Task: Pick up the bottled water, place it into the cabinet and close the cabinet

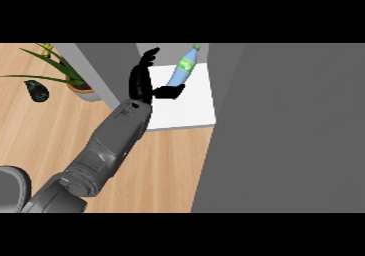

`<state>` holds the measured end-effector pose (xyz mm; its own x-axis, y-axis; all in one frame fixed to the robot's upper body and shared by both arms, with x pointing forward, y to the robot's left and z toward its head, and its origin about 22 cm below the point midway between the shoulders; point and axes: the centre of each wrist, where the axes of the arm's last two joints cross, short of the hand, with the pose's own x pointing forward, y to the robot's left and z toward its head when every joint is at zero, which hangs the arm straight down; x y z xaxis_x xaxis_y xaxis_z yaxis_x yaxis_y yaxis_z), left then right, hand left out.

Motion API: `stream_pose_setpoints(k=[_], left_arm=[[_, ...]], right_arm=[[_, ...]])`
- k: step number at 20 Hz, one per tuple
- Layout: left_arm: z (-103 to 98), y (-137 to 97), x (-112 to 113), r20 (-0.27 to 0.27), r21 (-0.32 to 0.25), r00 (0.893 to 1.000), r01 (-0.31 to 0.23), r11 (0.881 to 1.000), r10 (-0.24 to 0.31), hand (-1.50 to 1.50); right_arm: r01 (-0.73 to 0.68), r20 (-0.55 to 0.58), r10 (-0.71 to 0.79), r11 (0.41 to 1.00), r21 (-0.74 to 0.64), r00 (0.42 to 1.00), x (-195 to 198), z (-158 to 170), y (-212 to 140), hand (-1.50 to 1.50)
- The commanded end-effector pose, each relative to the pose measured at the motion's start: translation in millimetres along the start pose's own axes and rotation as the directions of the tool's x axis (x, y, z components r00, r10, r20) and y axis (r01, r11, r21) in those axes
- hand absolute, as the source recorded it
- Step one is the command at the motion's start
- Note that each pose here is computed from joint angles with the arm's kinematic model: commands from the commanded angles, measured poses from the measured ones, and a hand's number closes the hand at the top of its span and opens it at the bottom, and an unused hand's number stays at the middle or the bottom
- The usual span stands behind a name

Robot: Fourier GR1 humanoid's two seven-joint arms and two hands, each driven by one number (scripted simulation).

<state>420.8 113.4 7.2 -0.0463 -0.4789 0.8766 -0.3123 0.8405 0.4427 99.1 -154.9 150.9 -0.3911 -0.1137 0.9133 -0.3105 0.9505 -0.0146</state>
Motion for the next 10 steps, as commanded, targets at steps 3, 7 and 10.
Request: stream_pose_setpoints(k=[3, 7, 10], left_arm=[[-1, -3, 7, -0.013, 0.039, 0.999, 0.046, 0.998, -0.046, -1.50], [-1, -3, 7, -0.001, 0.052, 0.998, 0.055, 0.997, -0.055, -1.50], [-1, -2, 5, 0.021, 0.025, 1.000, -0.011, 1.000, 0.010, -1.50]], right_arm=[[0.026, 0.033, -0.027, 0.999, 0.037, 0.999, 16, 1, 2, -1.50], [0.009, 0.027, -0.011, 0.999, 0.042, 1.000, 14, 6, -1, -1.50], [0.015, 0.014, -0.016, 1.000, 0.028, 1.000, 12, 8, 1, -1.50]])
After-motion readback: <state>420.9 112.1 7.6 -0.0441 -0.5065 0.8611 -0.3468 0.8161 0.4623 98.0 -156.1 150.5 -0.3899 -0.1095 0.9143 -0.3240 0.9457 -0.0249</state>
